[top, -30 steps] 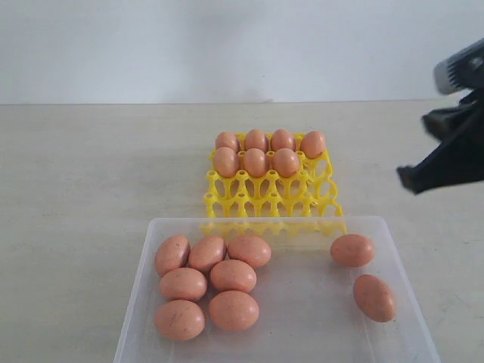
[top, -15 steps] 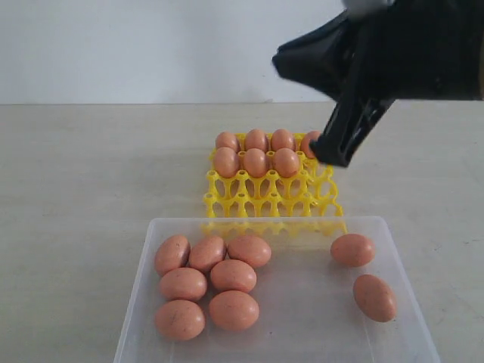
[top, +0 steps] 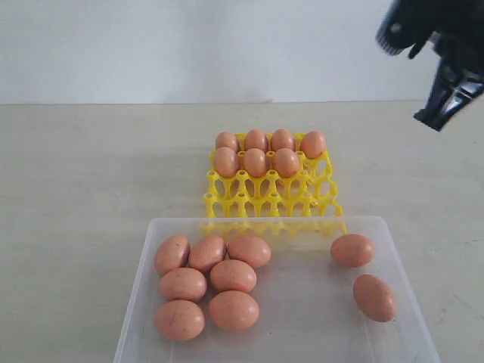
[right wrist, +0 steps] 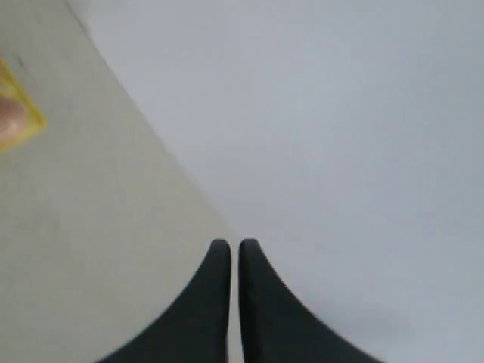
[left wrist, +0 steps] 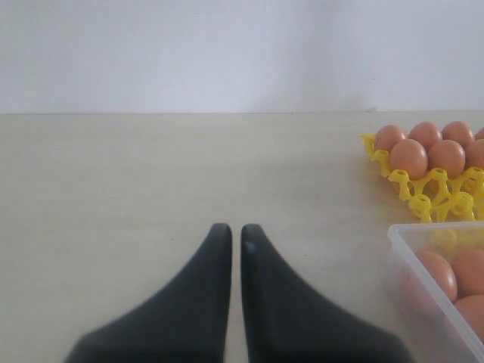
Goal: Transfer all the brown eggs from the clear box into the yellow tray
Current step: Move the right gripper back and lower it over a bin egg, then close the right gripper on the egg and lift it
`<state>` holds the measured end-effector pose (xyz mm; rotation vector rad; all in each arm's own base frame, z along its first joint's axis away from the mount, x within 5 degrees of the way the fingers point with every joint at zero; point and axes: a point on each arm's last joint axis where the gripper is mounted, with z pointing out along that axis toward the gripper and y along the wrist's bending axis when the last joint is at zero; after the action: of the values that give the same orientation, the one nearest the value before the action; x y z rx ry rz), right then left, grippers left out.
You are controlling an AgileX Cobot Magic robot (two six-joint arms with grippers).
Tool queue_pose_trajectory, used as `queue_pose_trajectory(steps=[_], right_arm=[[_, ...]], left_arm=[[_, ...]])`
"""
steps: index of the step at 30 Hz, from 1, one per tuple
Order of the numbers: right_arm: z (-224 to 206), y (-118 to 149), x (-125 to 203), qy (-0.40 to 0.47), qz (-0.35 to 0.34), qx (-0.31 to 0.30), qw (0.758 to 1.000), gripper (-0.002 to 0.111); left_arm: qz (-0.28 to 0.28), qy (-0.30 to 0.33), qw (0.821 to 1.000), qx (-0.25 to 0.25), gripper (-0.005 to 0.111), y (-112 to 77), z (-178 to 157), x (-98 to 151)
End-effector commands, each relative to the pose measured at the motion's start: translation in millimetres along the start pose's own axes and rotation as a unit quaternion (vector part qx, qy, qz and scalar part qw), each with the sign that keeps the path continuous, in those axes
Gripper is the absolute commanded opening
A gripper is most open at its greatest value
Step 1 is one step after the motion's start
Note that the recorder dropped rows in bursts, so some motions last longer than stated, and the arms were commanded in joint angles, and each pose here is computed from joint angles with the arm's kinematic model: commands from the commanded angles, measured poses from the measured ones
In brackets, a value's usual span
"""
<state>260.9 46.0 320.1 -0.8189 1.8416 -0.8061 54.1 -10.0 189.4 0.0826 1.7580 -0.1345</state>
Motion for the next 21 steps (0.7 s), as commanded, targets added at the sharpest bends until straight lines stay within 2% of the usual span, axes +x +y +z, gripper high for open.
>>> queue_pose_trajectory(steps=[1, 4, 6, 8, 10, 12, 15, 18, 19, 20, 21], right_arm=[[-14, 27, 38, 0.248, 0.150, -0.120, 0.949, 0.000], [-33, 58, 34, 0.271, 0.129, -0.317, 0.900, 0.000], [-45, 73, 24, 0.220, 0.097, -0.440, 0.865, 0.000], [-55, 83, 10, 0.141, 0.084, -0.531, 0.832, 0.000], [-55, 88, -1, 0.089, 0.101, -0.565, 0.814, 0.000], [-48, 93, -8, 0.086, 0.120, -0.578, 0.803, 0.000], [-31, 104, -18, 0.094, 0.086, -0.607, 0.785, 0.004], [-18, 123, -35, 0.044, -0.006, -0.644, 0.764, 0.021], [-16, 131, -42, 0.031, -0.030, -0.652, 0.757, 0.030], [-18, 146, -53, 0.016, -0.066, -0.666, 0.743, 0.046], [-19, 154, -59, 0.004, -0.085, -0.668, 0.740, 0.051]], left_arm=[[0.002, 0.001, 1.000, 0.004, 0.004, -0.4, 0, 1], [0.002, 0.001, 1.000, 0.004, 0.004, -0.4, 0, 1], [0.002, 0.001, 1.000, 0.004, 0.004, -0.4, 0, 1], [0.002, 0.001, 1.000, 0.004, 0.004, -0.4, 0, 1], [0.002, 0.001, 1.000, 0.004, 0.004, -0.4, 0, 1], [0.002, 0.001, 1.000, 0.004, 0.004, -0.4, 0, 1], [0.002, 0.001, 1.000, 0.004, 0.004, -0.4, 0, 1], [0.002, 0.001, 1.000, 0.004, 0.004, -0.4, 0, 1], [0.002, 0.001, 1.000, 0.004, 0.004, -0.4, 0, 1], [0.002, 0.001, 1.000, 0.004, 0.004, -0.4, 0, 1], [0.002, 0.001, 1.000, 0.004, 0.004, -0.4, 0, 1]])
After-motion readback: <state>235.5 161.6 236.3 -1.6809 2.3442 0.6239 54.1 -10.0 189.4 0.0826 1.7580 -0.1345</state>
